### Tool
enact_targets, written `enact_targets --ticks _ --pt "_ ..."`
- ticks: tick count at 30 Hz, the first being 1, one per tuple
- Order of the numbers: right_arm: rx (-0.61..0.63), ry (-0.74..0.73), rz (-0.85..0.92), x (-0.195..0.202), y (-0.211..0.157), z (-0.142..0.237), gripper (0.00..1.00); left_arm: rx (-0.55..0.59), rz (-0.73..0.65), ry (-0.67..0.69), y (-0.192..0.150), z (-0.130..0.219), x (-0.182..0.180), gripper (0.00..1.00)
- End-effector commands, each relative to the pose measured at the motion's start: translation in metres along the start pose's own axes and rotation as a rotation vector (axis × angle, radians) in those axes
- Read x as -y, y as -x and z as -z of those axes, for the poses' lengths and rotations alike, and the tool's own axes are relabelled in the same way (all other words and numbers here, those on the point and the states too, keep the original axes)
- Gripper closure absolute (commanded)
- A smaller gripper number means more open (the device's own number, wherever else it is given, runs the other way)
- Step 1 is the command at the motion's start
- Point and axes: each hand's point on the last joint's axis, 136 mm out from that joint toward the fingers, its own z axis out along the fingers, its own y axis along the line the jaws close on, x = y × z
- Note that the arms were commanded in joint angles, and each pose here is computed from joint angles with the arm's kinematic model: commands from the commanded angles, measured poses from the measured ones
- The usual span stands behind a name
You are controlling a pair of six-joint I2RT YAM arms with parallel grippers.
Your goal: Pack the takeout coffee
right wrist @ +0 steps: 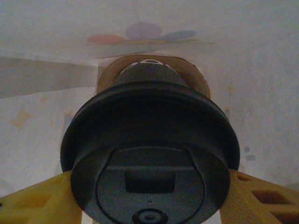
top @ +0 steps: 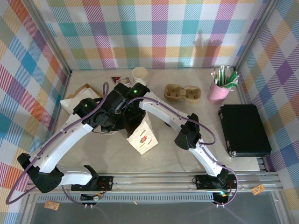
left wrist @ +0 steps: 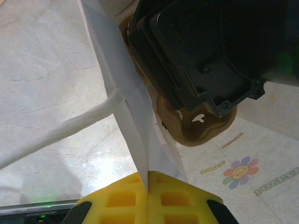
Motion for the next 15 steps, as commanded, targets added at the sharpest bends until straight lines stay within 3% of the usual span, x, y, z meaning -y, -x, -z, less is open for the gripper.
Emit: enact_targets --ticks 1,15 --pt "-0.105 -0.034 0.014 0.000 -0.020 -0.026 0.49 -0.002 -0.095 -0.015 -0.007 0.008 0.007 1.00" --pt "-0.077 -0.092 0.041 0.015 -0.022 0.012 0.54 -0.004 -0.120 -0.012 -0.008 0.008 0.009 1.00"
